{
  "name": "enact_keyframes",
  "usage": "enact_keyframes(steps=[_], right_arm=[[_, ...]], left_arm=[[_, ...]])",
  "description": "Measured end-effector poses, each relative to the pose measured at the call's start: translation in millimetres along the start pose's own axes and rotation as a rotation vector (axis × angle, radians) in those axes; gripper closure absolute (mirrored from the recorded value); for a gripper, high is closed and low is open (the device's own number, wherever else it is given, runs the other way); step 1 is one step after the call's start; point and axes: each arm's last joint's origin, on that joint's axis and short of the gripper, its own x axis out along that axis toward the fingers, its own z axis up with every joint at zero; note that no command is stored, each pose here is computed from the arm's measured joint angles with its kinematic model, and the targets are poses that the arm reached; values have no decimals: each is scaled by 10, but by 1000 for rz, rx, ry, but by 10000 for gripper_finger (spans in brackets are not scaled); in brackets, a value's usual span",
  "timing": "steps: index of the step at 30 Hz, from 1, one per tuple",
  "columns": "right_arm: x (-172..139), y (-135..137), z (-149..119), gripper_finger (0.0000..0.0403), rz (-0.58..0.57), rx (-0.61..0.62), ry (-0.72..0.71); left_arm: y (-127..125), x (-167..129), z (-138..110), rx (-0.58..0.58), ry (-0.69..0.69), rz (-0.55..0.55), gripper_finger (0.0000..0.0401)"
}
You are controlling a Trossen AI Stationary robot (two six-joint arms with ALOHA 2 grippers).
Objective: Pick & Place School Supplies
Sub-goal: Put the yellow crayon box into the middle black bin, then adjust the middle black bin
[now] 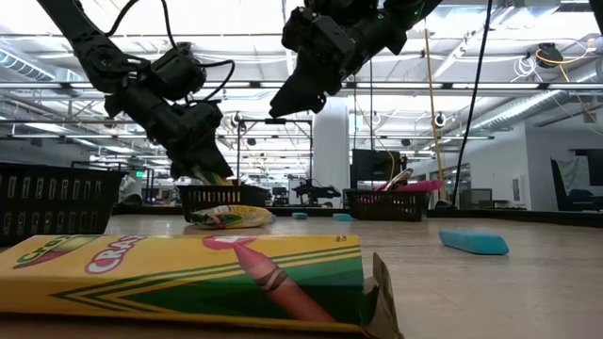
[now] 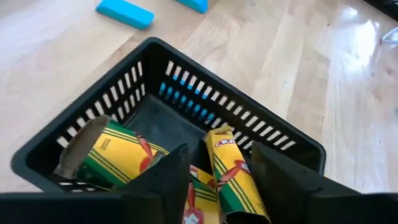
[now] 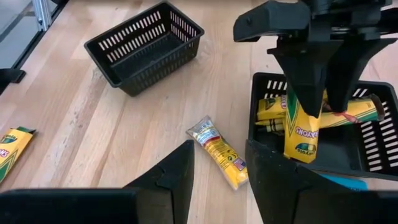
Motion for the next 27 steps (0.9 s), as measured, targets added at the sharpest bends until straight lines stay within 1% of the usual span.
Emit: enact_keyframes(steps=[3,6,9,12,17,18,23,27], right_arm=[[0,0,0,271,0,0,0],[5,-3,-10,271,-9,0,0],[40,-23,-107,277,-64,5,19],[66,-73,-263,303,-83,29,67],[127,-154,-506,388,-77,58,56],[150,-171,-546,394,-81,63,46],[302,-345,-669,402,-80,119,12],[496,-481,-786,402,-50,166,27]], left_arm=[[17,-5,8,7,-7,5,207],[39,-45,52,15,-43,17,199],[50,-104,112,21,-96,51,201],[49,-193,178,33,-149,62,206],[3,-359,272,50,-234,73,215],[-18,-390,287,55,-248,66,216],[-143,-480,323,89,-290,27,224],[-218,-523,338,110,-312,0,222]])
